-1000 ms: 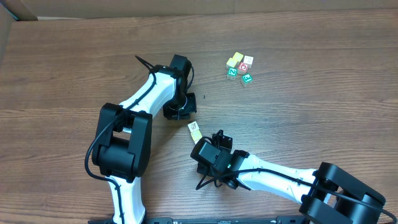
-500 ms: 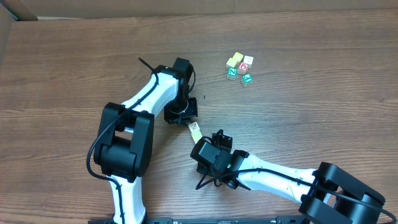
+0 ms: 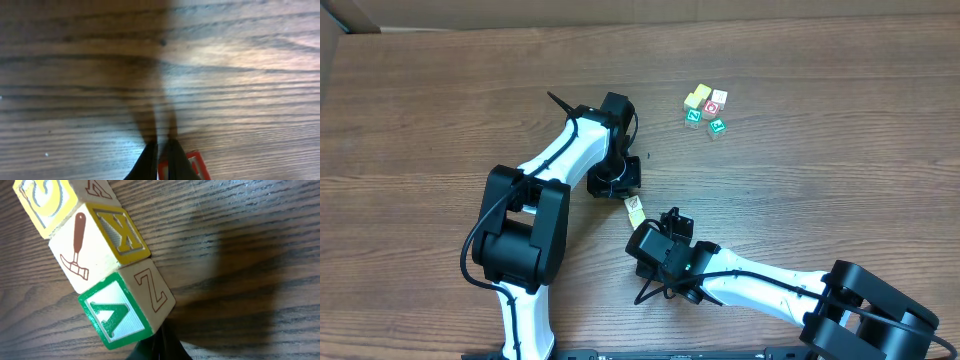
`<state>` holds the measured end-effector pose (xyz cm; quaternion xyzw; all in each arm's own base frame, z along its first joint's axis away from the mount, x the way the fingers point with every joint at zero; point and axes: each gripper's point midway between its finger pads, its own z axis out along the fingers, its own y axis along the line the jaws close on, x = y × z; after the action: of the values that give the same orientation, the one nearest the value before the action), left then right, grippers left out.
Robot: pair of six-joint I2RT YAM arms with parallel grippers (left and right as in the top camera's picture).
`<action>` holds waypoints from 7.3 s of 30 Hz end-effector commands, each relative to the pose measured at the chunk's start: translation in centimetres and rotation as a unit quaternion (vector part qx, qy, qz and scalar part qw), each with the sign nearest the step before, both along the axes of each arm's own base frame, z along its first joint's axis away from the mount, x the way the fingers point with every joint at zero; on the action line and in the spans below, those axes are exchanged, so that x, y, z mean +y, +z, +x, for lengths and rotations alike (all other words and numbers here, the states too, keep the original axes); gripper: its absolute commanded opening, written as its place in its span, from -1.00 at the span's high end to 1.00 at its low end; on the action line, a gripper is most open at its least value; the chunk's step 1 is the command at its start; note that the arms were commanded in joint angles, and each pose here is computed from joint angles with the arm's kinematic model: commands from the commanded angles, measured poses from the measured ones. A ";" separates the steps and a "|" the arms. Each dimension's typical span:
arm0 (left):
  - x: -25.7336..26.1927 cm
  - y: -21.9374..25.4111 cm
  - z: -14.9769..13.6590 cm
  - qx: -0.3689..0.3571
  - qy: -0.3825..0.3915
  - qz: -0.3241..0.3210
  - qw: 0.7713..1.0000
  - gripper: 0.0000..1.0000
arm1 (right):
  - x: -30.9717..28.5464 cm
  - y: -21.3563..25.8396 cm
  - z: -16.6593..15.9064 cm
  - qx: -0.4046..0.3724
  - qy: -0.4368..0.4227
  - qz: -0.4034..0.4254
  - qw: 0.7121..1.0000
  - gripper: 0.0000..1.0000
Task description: Flip 3 blocks
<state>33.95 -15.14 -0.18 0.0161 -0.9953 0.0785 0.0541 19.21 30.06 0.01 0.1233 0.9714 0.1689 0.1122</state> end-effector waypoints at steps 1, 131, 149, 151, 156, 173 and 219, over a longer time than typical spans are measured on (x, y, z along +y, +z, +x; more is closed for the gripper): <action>0.0 -2.2 -0.3 0.011 -0.023 0.006 1.000 0.92 | 0.6 0.4 0.6 -0.014 -0.002 0.004 1.000 0.92; -0.1 0.7 -4.7 0.053 0.014 -0.020 0.998 0.92 | -5.6 2.8 11.0 -0.028 0.117 0.025 0.992 0.83; 0.5 0.7 -5.5 0.066 0.004 -0.003 0.998 0.91 | -5.6 2.8 10.9 -0.028 0.117 0.025 0.992 0.83; 0.4 0.7 -5.6 0.066 0.003 -0.002 0.998 0.92 | -5.6 2.8 10.9 -0.028 0.117 0.025 0.992 0.83; -0.1 0.7 -5.9 0.067 -0.006 -0.001 0.998 0.92 | -5.6 2.8 10.9 -0.028 0.117 0.025 0.992 0.83; -0.1 0.4 -7.3 0.086 -0.012 0.013 0.996 0.92 | -5.6 2.7 10.9 -0.026 0.117 0.024 0.992 0.83; 2.5 -0.2 -3.0 0.024 0.052 0.014 0.998 0.92 | -5.6 2.7 10.9 -0.027 0.117 0.025 0.992 0.83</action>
<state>30.46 -12.50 -0.22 0.0713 -0.9910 0.0705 0.0891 29.94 24.42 2.91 0.0054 0.9710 0.2115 0.1114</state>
